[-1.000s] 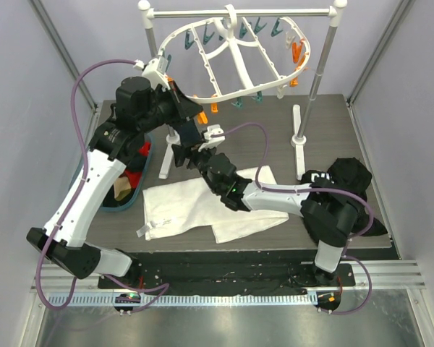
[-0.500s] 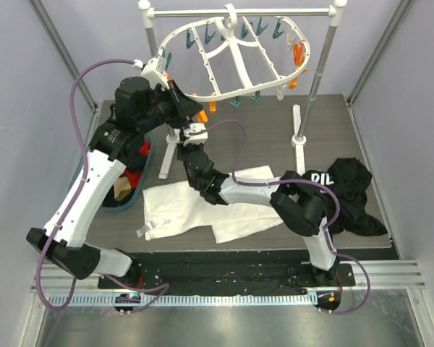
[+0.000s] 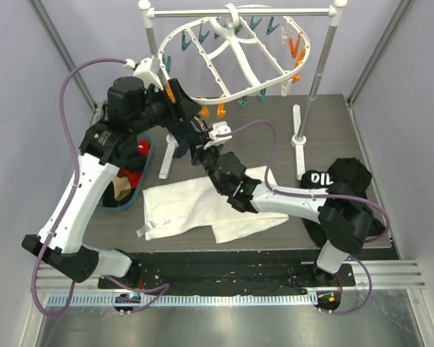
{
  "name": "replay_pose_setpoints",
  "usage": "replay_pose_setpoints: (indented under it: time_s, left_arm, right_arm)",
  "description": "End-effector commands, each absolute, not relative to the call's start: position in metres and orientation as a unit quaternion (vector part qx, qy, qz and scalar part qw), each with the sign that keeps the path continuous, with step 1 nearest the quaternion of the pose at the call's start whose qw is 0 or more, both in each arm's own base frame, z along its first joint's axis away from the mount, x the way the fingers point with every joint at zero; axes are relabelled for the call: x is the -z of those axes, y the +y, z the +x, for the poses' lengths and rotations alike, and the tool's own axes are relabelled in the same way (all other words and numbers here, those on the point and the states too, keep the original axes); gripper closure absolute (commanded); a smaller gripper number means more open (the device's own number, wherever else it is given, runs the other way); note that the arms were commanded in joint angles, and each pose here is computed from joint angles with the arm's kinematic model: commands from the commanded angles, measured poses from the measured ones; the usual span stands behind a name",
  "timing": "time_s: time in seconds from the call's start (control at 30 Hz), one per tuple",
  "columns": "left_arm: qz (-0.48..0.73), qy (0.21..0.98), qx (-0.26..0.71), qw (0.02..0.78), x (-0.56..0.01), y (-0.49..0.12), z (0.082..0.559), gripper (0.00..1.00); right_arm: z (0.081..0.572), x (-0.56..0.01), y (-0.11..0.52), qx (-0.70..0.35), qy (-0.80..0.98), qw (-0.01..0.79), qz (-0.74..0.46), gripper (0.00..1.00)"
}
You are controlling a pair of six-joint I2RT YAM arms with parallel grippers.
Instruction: Remove the socks clipped to the hanger
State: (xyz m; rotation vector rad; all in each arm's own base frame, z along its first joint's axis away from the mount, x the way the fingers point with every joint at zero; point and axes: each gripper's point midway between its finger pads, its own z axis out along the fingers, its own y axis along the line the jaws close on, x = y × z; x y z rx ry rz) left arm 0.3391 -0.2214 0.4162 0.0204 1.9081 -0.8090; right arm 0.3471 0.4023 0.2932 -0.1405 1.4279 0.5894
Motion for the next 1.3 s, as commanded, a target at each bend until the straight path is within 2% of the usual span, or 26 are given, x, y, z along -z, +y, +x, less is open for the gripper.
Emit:
replay_pose_setpoints:
  time_s: [0.0,0.3,0.73,1.27]
  left_arm:
    - [0.005,0.776,0.3,0.554,-0.448,-0.193,0.321,0.31]
    - [-0.013,0.779,0.282,0.56,-0.435,-0.182,0.319,0.29]
    - [-0.025,0.793,0.277,0.543,-0.42,-0.199,0.354,0.4]
    - [-0.037,0.794,0.243,0.555,-0.422,-0.193,0.372,0.43]
  right_arm:
    - [0.326,-0.324,0.393,-0.316,0.627,0.709,-0.058,0.99]
    - [0.306,-0.319,0.378,-0.34,0.633,0.692,-0.072,0.99]
    - [0.301,-0.32,0.385,-0.356,0.633,0.683,-0.083,0.99]
    - [0.3,-0.315,0.392,-0.362,0.632,0.68,-0.09,0.99]
